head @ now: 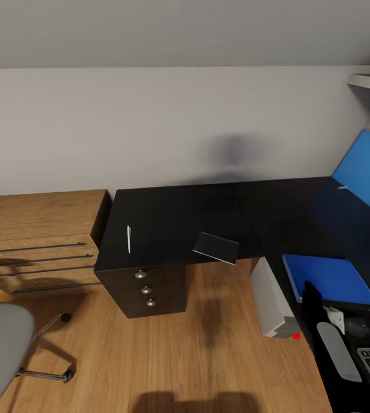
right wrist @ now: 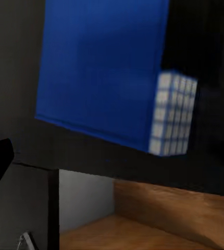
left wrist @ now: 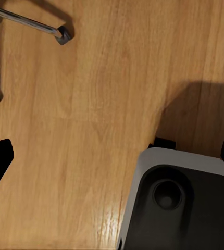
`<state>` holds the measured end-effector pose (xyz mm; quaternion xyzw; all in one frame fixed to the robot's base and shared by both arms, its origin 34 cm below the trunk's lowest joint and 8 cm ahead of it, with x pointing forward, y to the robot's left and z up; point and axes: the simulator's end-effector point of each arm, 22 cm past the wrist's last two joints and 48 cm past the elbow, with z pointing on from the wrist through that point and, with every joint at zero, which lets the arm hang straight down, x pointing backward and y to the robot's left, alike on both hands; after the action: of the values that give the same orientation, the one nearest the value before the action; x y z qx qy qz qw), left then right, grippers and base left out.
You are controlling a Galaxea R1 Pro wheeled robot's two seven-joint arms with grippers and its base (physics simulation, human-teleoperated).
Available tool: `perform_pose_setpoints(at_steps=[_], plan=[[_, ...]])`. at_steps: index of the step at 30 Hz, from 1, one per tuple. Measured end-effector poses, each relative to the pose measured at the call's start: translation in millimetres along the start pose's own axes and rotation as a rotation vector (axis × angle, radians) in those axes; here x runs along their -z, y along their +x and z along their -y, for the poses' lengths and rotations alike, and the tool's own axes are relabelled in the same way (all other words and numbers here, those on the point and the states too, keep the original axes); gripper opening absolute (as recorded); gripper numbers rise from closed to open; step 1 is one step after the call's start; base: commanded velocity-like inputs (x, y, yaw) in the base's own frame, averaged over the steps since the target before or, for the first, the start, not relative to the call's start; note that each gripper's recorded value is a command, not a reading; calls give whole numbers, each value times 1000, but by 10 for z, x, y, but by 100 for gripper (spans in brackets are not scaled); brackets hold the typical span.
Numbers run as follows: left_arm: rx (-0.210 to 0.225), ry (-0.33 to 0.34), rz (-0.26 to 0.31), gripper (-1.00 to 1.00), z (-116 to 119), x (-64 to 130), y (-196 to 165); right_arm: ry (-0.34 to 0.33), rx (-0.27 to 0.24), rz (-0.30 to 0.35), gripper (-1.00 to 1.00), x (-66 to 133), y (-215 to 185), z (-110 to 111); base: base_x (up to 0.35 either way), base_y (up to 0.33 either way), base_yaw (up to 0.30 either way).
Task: In the bedroom, organize the workspace by keeping the computer under the desk, ensuring the monitor is on the desk, placing the keyboard on the desk next to the monitor, placing the mouse on the desk next to the keyboard, moving the folder from the swivel chair onto the desk next to the mouse, stacking the notebook on top of the folder with the pen on top of the notebook, and positioning the swivel chair next to the desk.
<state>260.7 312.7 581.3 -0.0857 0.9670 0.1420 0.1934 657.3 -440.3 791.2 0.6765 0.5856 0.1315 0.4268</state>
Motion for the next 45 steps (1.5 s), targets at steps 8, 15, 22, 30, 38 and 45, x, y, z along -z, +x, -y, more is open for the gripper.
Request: perform_pose_setpoints(at_steps=[8,15,22,30,38,45], plan=[[2,-3,-3,100,-33,78,-4,-83,31,-19,100,161,99,-415,0,0,0],[2,-4,-4,100,-55,143,-5,-125,186,2,100,288,207,-565,0,0,0],[2,-5,-5,100,-78,206,-7,-305,566,-156,100,783,1431,-885,0,0,0],[5,-8,-5,100,-108,274,-6,-302,902,-427,100,1456,2896,31,0,0,0],[6,-10,-6,100,-133,338,2,-49,1251,-444,100,1626,2753,1989,0,0,0],[4,-9,-7,100,-155,389,11,73,1374,-439,100,1767,2193,2735,0,0,0]])
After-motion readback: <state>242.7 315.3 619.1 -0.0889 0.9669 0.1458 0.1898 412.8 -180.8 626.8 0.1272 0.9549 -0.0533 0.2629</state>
